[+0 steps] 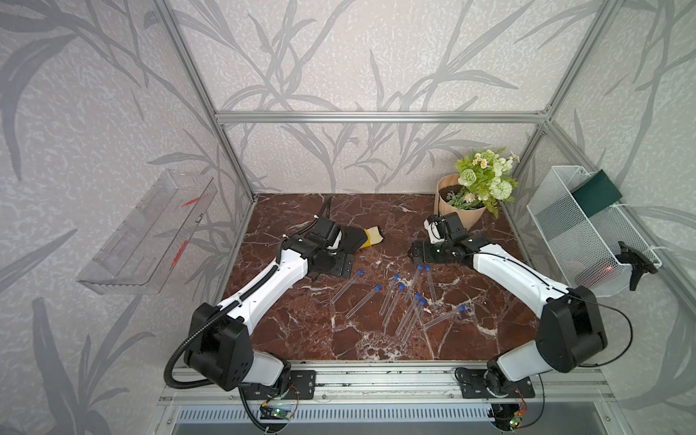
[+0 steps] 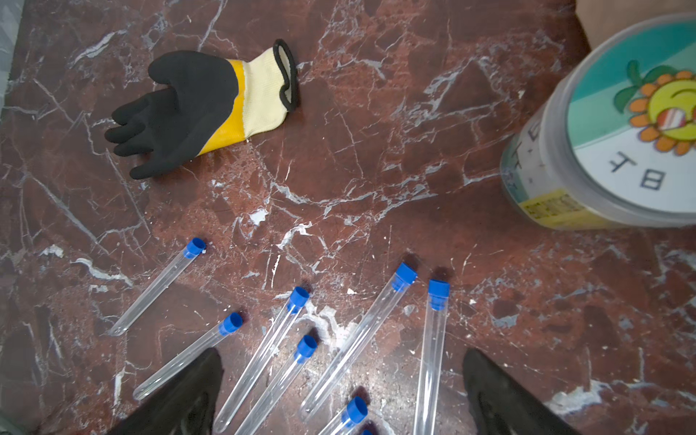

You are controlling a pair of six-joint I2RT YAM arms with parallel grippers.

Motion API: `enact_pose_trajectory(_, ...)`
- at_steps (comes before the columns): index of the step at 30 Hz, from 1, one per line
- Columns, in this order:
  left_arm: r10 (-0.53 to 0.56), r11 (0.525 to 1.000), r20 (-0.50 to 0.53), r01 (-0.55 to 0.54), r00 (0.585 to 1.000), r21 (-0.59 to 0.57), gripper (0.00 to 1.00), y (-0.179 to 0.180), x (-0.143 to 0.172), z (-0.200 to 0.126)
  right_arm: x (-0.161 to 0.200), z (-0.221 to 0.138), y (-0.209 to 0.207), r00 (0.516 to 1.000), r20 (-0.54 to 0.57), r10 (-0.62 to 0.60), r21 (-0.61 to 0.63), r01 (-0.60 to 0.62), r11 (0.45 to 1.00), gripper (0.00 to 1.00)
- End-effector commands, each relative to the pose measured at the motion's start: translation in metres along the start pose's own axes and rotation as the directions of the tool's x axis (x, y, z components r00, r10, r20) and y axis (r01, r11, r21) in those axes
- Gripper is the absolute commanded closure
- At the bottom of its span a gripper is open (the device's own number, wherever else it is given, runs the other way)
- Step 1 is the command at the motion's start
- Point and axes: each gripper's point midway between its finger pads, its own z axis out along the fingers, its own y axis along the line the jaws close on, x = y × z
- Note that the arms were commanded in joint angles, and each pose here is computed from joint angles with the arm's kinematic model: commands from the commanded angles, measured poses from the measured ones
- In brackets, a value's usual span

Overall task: Remove stoppers from test tubes
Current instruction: Pick up the test tube at the center of the board.

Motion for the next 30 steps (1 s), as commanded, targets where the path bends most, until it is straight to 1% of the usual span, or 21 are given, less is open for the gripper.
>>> enact_pose_trajectory(1,0.034,0.999,-0.072,-0.034,0.997,-0.006,0.01,-0.004,0.014,0.002,0.011,0.0,0.011,0.998,-0.059,0.021,-0.052,-0.024,0.998,0.01)
enact_pose_trajectory(4,0.038,0.999,-0.096,-0.04,0.995,-0.016,0.01,-0.007,0.019,0.008,0.02,0.002,0.015,0.995,-0.091,0.03,-0.08,-0.038,0.996,0.01)
enact_pose_trajectory(11,0.056,0.998,-0.196,-0.062,0.979,-0.021,0.01,-0.014,0.037,0.027,0.032,0.008,0.02,0.988,-0.147,0.047,-0.108,-0.063,0.992,0.01)
enact_pose_trajectory(23,0.098,0.995,-0.221,-0.098,0.97,0.009,0.01,-0.026,0.032,0.047,0.044,0.006,0.022,0.982,-0.177,0.063,-0.128,-0.086,0.988,0.01)
enact_pose_trajectory(27,0.122,0.992,-0.243,-0.122,0.962,0.015,0.03,-0.03,0.034,0.055,0.044,0.009,0.025,0.981,-0.181,0.071,-0.148,-0.098,0.984,0.01)
enact_pose_trajectory(30,0.137,0.99,-0.255,-0.142,0.957,-0.001,0.06,-0.028,0.036,0.061,0.044,0.01,0.027,0.981,-0.18,0.071,-0.162,-0.101,0.982,0.01)
